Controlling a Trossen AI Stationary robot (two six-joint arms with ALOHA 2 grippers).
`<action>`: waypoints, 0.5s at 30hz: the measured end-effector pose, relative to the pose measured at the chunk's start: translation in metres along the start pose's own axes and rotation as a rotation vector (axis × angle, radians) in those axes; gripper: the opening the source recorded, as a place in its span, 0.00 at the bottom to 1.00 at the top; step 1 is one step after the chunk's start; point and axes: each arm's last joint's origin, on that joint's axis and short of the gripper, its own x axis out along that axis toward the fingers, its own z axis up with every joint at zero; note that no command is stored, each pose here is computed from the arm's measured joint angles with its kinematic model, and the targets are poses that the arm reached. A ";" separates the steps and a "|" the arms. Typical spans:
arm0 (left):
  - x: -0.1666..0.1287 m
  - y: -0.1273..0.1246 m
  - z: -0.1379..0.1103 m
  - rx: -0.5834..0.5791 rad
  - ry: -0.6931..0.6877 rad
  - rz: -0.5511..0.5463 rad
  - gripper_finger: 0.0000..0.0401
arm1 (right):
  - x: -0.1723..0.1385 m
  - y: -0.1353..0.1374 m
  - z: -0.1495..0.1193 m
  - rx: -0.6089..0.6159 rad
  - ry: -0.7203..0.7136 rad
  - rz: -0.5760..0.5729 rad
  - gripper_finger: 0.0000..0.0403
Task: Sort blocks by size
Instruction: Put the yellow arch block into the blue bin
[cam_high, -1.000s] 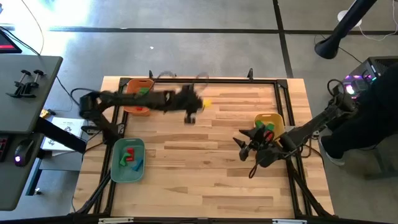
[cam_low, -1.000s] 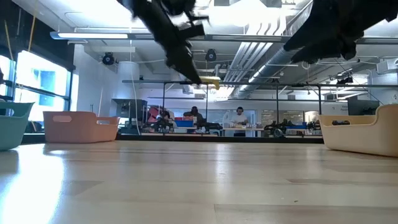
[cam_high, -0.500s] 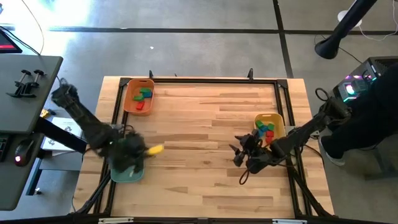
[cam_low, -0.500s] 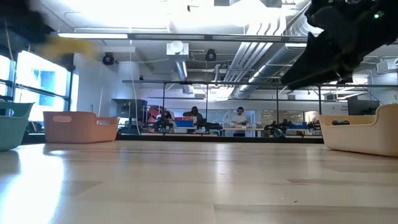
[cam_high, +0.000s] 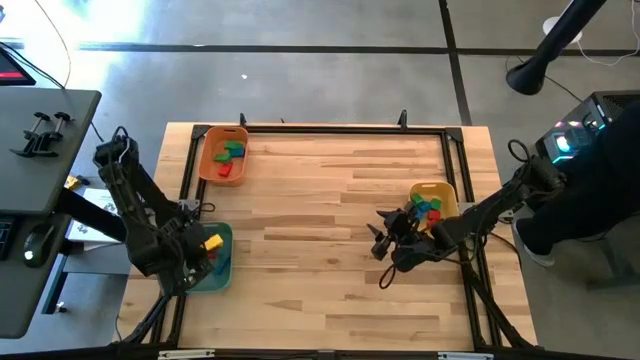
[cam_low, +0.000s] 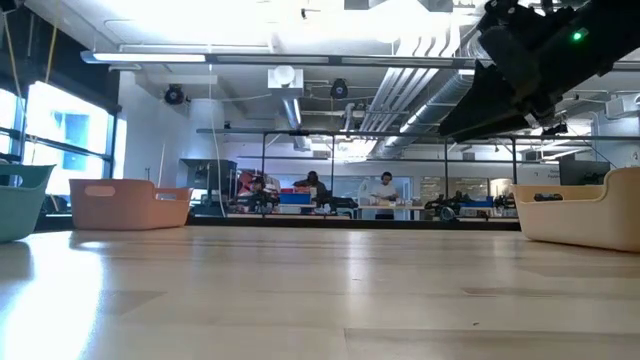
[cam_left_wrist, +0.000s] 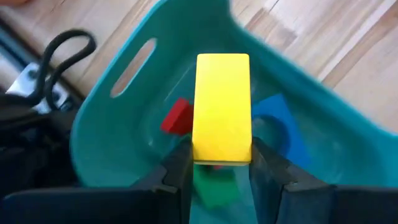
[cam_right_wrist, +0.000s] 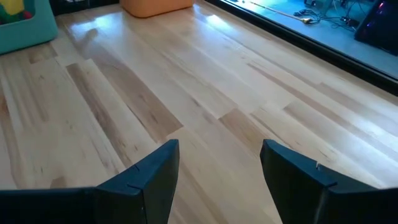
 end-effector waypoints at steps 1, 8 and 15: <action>0.001 -0.001 0.000 0.000 -0.015 -0.001 0.22 | 0.000 0.000 0.000 -0.001 0.000 0.000 0.55; 0.011 -0.012 -0.006 0.035 -0.039 0.071 0.23 | -0.001 0.001 0.000 0.001 0.000 0.006 0.55; 0.017 -0.018 -0.008 -0.018 -0.050 0.109 0.39 | -0.001 0.001 0.000 -0.001 0.001 0.007 0.55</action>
